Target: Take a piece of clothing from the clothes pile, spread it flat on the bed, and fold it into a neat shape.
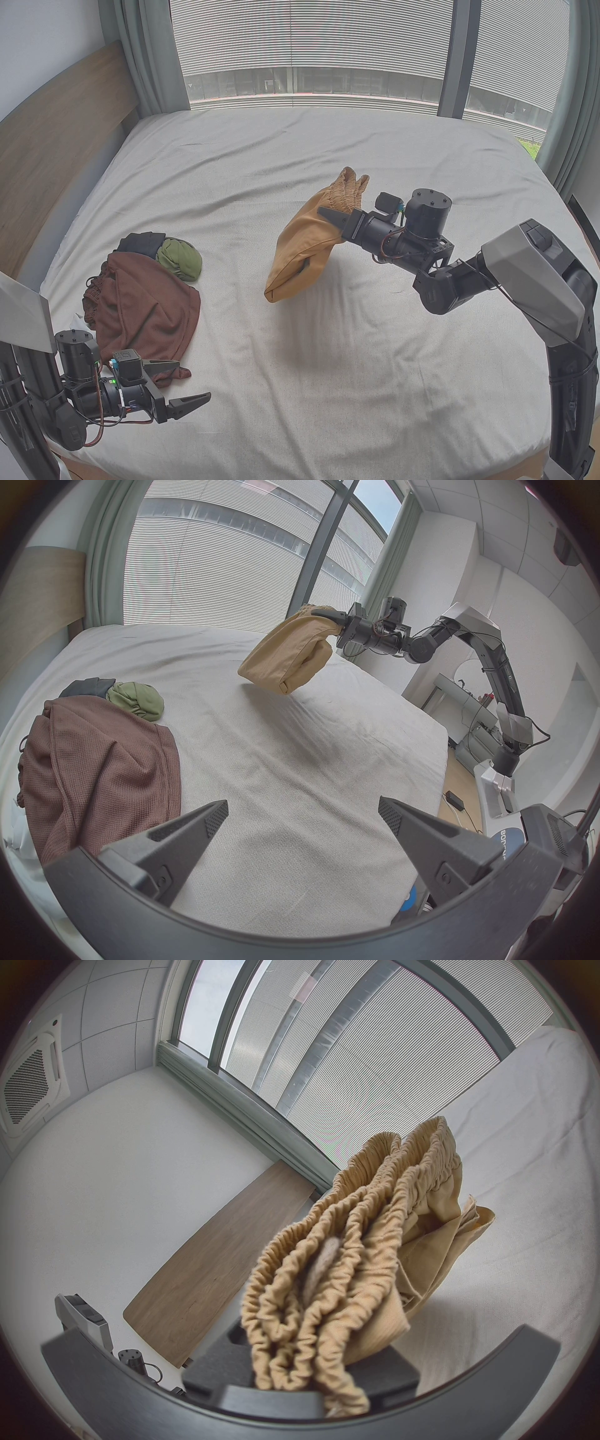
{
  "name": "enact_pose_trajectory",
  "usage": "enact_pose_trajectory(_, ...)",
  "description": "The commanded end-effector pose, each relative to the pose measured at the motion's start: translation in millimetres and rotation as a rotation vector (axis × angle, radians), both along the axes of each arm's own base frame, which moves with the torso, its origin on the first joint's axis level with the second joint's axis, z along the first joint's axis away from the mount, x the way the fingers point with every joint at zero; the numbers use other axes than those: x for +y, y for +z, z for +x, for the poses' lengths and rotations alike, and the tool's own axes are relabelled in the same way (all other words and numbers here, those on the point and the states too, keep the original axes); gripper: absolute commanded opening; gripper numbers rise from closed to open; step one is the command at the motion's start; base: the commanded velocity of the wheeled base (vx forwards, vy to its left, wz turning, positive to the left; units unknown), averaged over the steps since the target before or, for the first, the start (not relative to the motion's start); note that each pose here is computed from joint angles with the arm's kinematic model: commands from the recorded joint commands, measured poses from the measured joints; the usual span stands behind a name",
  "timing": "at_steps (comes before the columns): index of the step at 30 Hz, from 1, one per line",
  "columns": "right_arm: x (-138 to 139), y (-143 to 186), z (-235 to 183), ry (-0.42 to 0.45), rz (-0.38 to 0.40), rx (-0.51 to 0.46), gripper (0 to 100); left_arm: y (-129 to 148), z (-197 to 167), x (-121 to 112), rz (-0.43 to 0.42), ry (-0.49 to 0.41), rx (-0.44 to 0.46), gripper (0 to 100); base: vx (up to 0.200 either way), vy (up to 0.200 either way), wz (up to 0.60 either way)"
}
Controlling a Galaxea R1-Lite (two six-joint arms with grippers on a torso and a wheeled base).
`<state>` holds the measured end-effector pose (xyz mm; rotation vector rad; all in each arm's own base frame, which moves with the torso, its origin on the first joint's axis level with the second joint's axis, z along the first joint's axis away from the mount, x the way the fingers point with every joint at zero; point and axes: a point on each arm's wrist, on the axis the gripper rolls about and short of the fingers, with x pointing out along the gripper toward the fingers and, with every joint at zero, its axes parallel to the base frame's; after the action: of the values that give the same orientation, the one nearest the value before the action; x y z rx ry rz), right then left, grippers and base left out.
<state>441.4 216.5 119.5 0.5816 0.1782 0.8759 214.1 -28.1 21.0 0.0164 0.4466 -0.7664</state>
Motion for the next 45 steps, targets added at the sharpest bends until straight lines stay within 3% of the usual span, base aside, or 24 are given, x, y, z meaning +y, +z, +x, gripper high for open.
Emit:
enact_pose_trajectory(1,14.0,4.4,5.6,0.018,-0.012,-0.024,0,-1.9,-4.0,1.1,0.001,0.004,0.021,100,0.0,0.0,0.0)
enact_pose_trajectory(7,26.1,-5.0,14.1,0.031,-0.03,-0.01,0,-1.9,-4.0,1.1,0.001,0.004,0.021,100,0.0,0.0,0.0)
enact_pose_trajectory(13,28.9,-49.9,28.4,0.026,-0.071,0.039,0,-7.2,-3.5,1.1,-0.007,0.012,0.056,100,0.0,0.0,0.0)
enact_pose_trajectory(14,27.2,-69.0,30.5,0.021,-0.096,0.048,0,-7.8,-3.5,1.1,-0.007,0.012,0.06,100,0.0,0.0,0.0)
enact_pose_trajectory(20,2.9,-115.0,33.8,-0.019,-0.163,0.074,0,-7.2,-3.5,1.4,-0.007,0.014,0.056,100,0.0,0.0,0.0)
enact_pose_trajectory(30,-21.5,-136.2,24.6,-0.056,-0.185,0.072,0,-7.2,-3.7,-0.2,-0.007,0.006,0.056,100,0.0,0.0,0.0)
enact_pose_trajectory(45,-28.2,-159.1,18.6,-0.078,-0.176,0.051,0,-6.5,-3.7,-0.2,-0.007,0.006,0.053,100,0.0,0.0,0.0)
